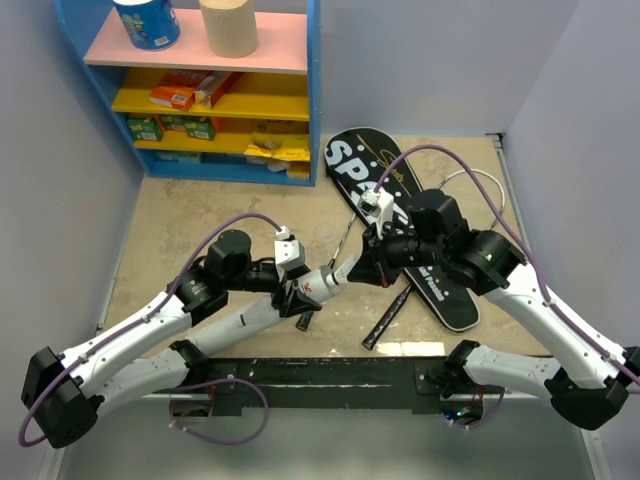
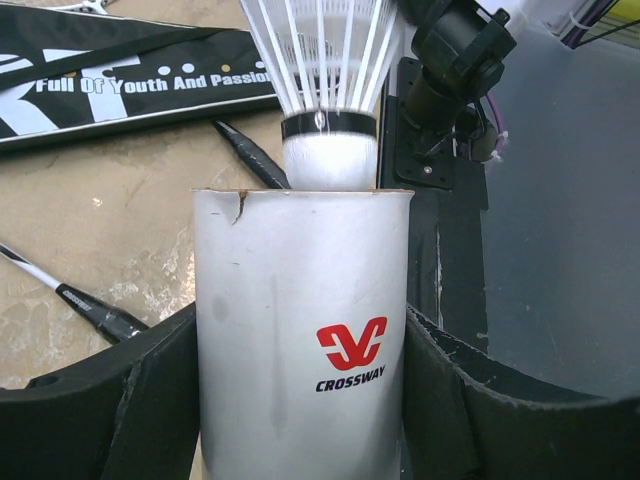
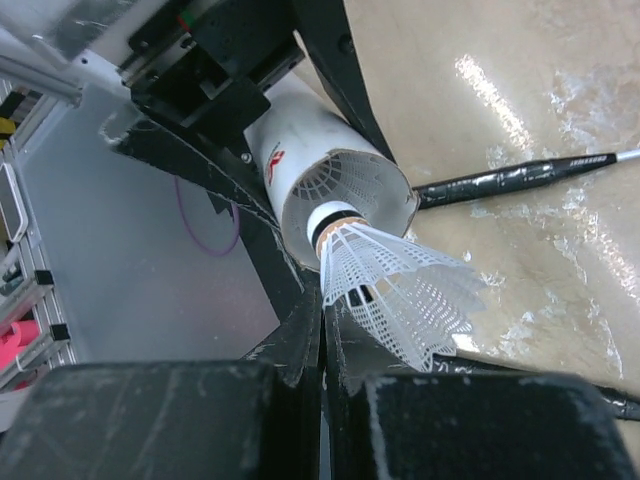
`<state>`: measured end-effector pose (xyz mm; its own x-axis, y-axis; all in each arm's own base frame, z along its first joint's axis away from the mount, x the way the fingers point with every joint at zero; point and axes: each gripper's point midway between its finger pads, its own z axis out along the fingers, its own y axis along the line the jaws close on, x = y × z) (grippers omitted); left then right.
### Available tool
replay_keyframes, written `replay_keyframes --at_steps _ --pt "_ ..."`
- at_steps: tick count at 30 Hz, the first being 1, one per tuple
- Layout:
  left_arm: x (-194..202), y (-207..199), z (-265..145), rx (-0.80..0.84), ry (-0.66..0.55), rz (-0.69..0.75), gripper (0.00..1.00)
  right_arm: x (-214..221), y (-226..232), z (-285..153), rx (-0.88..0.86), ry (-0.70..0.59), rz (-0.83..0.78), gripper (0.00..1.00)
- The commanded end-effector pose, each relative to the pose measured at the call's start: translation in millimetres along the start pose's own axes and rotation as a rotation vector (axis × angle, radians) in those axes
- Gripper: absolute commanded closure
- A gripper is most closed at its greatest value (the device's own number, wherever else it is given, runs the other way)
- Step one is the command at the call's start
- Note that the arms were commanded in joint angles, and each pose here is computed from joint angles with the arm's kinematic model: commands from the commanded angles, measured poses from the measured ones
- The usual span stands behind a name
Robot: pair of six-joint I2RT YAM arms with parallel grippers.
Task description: Pack up the badminton gear
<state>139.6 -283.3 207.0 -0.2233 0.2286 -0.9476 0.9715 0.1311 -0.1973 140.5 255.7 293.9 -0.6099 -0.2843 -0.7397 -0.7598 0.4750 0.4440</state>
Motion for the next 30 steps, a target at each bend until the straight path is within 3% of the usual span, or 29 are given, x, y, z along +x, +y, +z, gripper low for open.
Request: replay_keyframes --at_steps 1,30 --pt "-34 -5 -4 0.007 -0.081 0.088 0.92 1 -5 13 0.007 -0.002 0.008 1.00" --pt "-47 -22 -9 0.072 -0.148 0.121 0.92 13 29 81 -0.321 -0.001 0.133 1.00"
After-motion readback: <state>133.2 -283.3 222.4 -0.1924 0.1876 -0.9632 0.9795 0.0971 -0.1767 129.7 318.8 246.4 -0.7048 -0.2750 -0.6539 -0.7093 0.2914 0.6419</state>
